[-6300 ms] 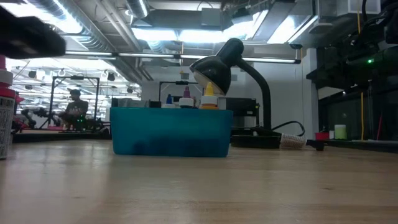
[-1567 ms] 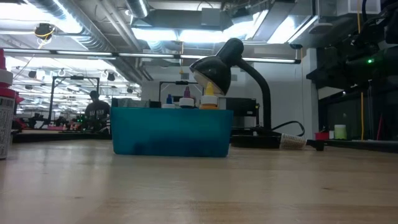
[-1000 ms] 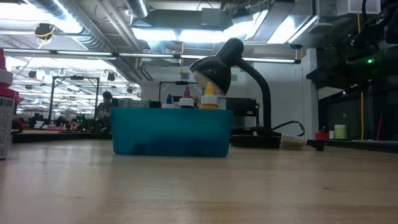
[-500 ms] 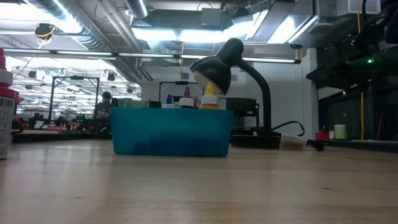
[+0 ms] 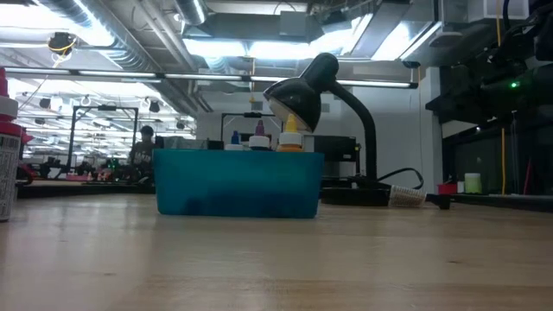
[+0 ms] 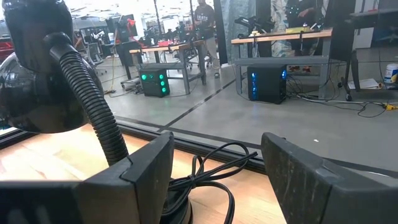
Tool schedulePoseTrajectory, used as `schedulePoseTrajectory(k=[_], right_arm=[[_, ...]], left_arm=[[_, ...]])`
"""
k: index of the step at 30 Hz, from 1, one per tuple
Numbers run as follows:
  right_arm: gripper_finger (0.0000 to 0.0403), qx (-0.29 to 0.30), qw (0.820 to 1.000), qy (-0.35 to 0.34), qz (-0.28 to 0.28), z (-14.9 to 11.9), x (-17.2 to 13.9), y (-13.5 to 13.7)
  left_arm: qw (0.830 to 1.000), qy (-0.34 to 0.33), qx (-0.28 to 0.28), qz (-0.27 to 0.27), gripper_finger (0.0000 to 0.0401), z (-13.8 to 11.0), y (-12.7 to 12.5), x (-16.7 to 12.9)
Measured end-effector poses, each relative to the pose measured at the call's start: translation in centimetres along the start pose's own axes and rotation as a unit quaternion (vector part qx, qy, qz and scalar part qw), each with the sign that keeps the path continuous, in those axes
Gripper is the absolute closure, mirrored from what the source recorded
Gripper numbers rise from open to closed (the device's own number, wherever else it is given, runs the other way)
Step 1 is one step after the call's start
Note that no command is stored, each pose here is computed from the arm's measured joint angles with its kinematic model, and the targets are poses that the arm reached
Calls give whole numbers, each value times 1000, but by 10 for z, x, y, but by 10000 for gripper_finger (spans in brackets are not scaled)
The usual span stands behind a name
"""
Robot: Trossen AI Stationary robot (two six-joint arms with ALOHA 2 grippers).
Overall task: Pick & Place food coloring
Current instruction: Put the small dark blue food coloring bottle into the blue bin
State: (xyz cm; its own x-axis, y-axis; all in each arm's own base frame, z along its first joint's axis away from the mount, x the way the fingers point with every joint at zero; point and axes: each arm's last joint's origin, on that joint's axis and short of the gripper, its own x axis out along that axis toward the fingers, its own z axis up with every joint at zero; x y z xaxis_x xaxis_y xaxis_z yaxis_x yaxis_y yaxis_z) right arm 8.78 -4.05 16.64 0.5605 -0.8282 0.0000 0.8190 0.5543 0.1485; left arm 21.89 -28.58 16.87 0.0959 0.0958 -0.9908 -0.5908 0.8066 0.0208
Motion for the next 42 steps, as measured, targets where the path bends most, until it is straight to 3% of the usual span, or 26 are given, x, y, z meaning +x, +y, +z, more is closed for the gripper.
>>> schedulePoseTrajectory(k=[6,14,20,26,34,42], right_arm=[[159,0,1000,0,0,0,0,0],[159,0,1000,0,0,0,0,0],[159,0,1000,0,0,0,0,0],[159,0,1000,0,0,0,0,0],[159,0,1000,0,0,0,0,0],[159,0,1000,0,0,0,0,0]], left_arm=[[1000,-1,13,-6,346,1,-1,0],[997,-25,51,-44,339,30,-8,-17],[989,-50,121,-67,342,73,-14,-41],[983,-56,171,-36,343,122,-1,-64],[982,-67,176,-12,344,195,30,-82],[984,-71,164,23,344,253,72,-77]])
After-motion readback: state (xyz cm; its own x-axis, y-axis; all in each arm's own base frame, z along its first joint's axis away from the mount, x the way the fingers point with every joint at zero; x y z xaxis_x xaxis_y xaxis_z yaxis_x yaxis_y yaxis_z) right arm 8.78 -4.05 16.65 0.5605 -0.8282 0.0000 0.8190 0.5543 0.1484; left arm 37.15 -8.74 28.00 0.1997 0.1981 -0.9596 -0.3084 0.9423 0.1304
